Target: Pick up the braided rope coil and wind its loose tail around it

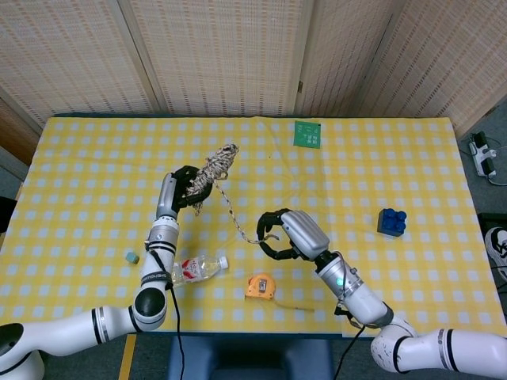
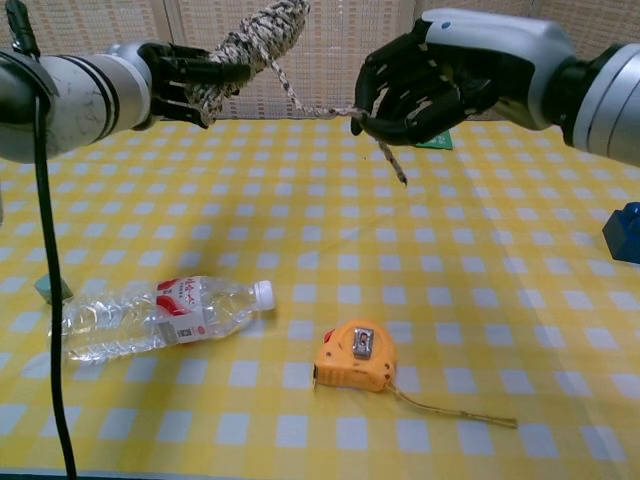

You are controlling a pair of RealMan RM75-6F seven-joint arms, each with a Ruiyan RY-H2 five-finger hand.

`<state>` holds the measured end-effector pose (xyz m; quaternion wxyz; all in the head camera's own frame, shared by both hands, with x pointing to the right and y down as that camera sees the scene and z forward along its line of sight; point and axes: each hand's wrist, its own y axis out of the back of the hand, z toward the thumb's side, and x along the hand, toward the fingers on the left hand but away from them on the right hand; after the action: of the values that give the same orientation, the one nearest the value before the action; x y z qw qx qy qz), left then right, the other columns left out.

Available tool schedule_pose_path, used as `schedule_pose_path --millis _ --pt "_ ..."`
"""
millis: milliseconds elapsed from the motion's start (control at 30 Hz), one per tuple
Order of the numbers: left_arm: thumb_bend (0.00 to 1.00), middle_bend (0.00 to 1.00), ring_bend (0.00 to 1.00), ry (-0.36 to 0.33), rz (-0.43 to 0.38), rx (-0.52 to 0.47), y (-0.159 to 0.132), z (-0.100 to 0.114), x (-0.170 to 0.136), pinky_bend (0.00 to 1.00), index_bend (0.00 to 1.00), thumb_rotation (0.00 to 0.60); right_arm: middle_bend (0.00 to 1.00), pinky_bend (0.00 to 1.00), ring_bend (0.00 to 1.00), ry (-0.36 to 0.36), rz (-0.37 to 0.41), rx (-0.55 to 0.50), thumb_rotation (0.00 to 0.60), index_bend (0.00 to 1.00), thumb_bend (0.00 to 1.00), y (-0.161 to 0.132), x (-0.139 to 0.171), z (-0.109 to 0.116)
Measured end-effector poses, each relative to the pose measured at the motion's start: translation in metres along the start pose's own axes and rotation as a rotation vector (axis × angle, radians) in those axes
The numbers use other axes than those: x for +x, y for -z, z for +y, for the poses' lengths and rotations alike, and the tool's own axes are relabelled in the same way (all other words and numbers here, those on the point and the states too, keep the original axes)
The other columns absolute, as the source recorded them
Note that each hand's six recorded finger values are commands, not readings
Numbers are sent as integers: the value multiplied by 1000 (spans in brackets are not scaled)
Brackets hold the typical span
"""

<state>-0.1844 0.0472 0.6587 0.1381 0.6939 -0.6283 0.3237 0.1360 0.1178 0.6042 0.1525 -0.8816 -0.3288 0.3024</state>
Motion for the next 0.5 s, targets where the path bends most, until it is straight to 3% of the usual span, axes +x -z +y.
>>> schedule_pose_path --millis 167,500 --pt "745 677 663 20 -15 -104 -12 12 -4 736 663 600 482 336 442 -18 -48 -9 600 671 548 20 -3 -7" --pt "745 677 659 103 -57 -170 -23 22 -19 735 663 600 482 336 443 -12 -128 -29 600 671 549 47 -14 -6"
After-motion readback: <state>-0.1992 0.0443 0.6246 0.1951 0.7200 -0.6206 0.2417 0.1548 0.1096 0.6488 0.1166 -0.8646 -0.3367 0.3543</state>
